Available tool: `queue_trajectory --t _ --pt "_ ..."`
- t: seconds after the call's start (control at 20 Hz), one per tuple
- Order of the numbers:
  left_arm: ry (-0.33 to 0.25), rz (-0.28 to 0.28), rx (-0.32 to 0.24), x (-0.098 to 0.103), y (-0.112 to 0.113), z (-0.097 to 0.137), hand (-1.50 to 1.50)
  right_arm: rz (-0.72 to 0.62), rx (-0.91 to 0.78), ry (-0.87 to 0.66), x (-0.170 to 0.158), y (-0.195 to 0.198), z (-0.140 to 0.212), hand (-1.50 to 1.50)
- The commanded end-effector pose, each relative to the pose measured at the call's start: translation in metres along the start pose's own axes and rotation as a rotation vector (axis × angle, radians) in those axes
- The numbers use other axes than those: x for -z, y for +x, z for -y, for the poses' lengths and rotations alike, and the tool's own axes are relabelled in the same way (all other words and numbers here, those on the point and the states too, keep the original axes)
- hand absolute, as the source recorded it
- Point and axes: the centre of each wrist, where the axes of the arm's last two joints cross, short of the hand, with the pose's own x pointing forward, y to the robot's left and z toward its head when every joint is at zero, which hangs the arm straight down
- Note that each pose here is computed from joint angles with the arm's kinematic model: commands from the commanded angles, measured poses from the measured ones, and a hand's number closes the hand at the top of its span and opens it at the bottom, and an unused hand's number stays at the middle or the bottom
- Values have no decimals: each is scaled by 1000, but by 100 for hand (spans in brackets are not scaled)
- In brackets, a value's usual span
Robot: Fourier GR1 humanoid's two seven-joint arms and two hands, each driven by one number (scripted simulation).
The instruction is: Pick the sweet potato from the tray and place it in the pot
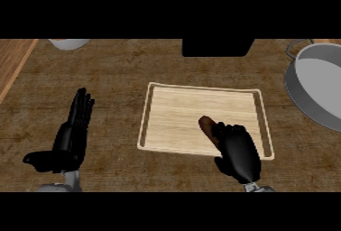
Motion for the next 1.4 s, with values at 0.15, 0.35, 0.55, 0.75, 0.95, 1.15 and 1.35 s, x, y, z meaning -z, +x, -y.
queue_trajectory --t 0.15,0.35,0.55,0.75,0.95,1.15,1.35 --pt "25 19 -4 -1 2 -2 0 -722 159 34 15 -81 5 150" --pt "6 39 -2 3 6 -2 0 -1011 206 -19 41 -114 24 150" --pt "-38 50 -13 3 8 6 0 -1260 166 -114 68 -157 54 150" --pt "-103 57 -24 5 11 18 0 -1433 66 -237 96 -196 95 150" --pt "-147 59 -16 5 10 25 0 -1603 -64 -304 117 -229 135 150" --pt "-176 81 -36 8 16 34 0 -1749 -165 -303 124 -257 146 150" --pt "-189 70 -29 9 15 36 0 -1847 -221 -314 135 -272 164 150"
